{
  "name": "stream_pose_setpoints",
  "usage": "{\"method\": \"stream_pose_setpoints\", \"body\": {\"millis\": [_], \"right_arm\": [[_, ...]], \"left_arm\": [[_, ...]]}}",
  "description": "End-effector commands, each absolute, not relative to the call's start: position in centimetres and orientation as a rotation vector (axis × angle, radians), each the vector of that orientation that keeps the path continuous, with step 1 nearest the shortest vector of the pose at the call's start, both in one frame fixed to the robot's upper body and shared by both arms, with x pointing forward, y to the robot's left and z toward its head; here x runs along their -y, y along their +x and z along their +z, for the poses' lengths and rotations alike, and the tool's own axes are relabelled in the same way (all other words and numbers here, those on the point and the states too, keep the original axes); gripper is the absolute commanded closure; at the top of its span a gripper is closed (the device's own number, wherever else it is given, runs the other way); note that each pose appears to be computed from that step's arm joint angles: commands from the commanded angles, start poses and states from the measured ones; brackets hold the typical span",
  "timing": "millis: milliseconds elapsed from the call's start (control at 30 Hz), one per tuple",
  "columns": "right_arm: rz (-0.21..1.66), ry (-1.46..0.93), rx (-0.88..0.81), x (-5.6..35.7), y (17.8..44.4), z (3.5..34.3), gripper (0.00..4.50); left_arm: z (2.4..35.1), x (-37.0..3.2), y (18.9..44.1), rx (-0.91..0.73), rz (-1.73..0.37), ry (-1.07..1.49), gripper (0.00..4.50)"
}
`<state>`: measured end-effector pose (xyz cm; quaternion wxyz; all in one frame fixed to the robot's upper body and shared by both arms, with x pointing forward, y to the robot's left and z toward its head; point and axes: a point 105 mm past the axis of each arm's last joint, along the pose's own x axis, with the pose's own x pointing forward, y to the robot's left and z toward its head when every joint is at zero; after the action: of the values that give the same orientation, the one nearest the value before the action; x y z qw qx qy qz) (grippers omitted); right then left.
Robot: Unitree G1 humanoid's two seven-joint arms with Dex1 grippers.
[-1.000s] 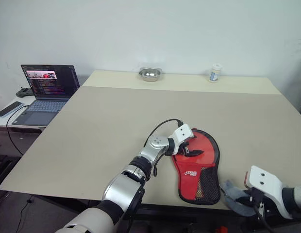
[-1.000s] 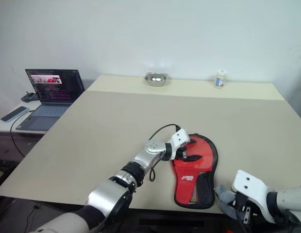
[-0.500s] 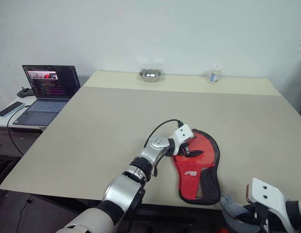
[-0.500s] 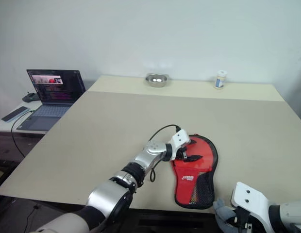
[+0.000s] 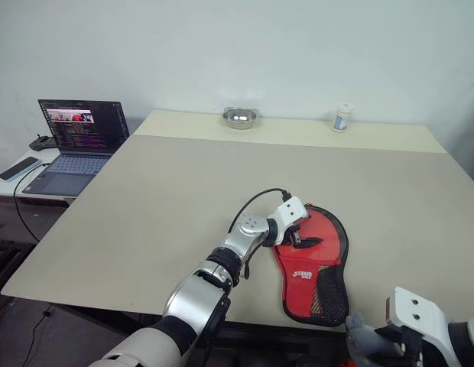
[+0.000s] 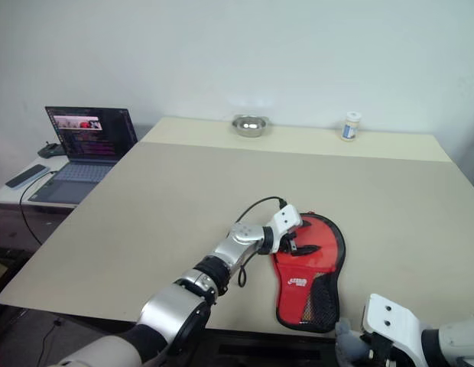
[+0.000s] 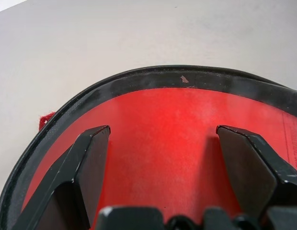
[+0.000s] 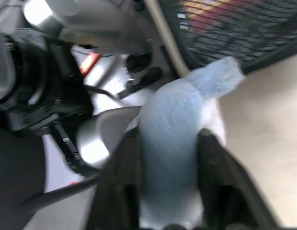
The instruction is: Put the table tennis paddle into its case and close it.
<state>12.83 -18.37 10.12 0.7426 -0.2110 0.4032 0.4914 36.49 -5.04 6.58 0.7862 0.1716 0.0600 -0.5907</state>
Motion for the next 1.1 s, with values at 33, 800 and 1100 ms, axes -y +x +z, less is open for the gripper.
{"method": "stream_pose_setpoints", "body": {"millis": [33,800,1100], "right_arm": [[1.074,-0.453,-0.842,18.5,13.3,11.1,1.43],[0.73,-0.18,-0.054,22.0,31.4,16.2,0.79],[0.717,-0.179,-0.029,24.3,35.0,16.9,0.79]], "left_arm": [[2.4,3.4,35.6,-0.307,-1.256,0.402,0.63],[20.3,-5.4,34.8,0.184,-1.331,0.244,0.63],[20.1,-9.8,34.9,0.144,-1.12,0.294,0.63]]}}
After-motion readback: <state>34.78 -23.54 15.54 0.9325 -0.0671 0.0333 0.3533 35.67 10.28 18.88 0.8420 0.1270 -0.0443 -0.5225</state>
